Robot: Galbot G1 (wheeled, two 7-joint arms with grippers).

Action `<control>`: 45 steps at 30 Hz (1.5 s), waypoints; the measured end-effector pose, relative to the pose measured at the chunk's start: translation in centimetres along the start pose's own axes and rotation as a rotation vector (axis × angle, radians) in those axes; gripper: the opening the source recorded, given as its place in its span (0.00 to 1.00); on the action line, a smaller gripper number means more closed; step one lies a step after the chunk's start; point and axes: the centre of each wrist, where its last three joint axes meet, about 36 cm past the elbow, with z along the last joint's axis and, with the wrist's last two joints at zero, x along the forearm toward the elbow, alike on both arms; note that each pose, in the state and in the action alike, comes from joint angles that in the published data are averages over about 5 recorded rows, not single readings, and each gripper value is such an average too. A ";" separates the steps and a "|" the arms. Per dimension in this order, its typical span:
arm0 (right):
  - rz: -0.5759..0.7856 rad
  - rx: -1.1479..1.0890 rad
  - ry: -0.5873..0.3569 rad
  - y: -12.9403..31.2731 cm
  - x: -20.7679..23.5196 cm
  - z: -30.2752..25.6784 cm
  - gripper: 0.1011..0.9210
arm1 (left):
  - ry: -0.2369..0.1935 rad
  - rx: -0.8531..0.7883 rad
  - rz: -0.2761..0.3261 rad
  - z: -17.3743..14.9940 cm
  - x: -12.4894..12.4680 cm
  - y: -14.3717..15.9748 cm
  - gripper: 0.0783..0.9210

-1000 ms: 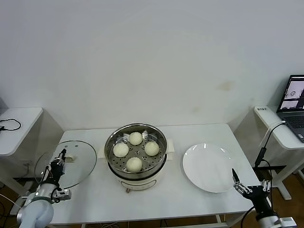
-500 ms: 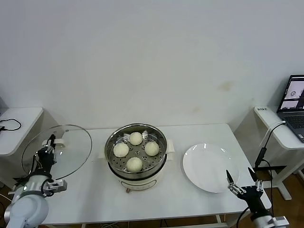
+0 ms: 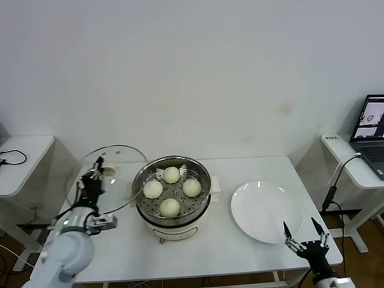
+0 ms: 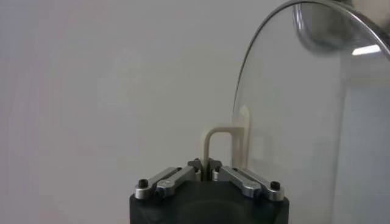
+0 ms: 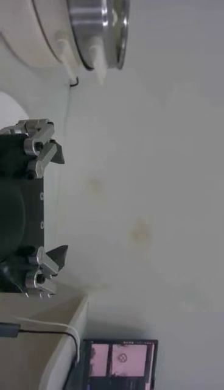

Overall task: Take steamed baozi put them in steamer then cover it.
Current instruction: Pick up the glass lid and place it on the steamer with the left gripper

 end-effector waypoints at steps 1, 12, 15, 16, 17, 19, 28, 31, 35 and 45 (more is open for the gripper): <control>0.000 0.004 0.003 0.2 0.0 0.1 0.88 | -0.005 0.004 0.003 -0.7 -0.2 -0.1 0.06; -0.010 0.039 0.032 2.1 -0.6 1.2 0.88 | -0.023 -0.001 0.043 -7.5 -2.1 -0.7 0.06; -0.015 0.049 0.041 2.5 -0.7 1.6 0.88 | -0.023 -0.004 0.055 -9.1 -2.3 -0.8 0.06; -0.017 0.052 0.044 2.7 -0.7 1.7 0.88 | -0.024 -0.004 0.059 -9.6 -2.4 -0.8 0.06; -0.019 0.055 0.047 2.8 -0.8 1.8 0.88 | -0.025 -0.004 0.064 -10.1 -2.4 -0.9 0.06; -0.023 0.059 0.051 3.0 -0.9 1.9 0.88 | -0.028 -0.004 0.074 -11.1 -2.4 -1.0 0.06; -0.037 0.070 0.068 3.9 -1.0 2.6 0.88 | -0.048 -0.001 0.119 -15.3 -1.8 -2.1 0.06; -0.040 0.073 0.071 4.0 -1.0 2.7 0.88 | -0.056 -0.001 0.125 -16.5 -1.7 -2.3 0.06; -0.043 0.076 0.075 4.1 -1.0 2.9 0.88 | -0.061 -0.006 0.134 -17.4 -1.6 -2.8 0.06; -0.051 0.081 0.082 4.3 -0.8 3.2 0.88 | -0.066 -0.018 0.149 -18.6 -1.4 -3.6 0.06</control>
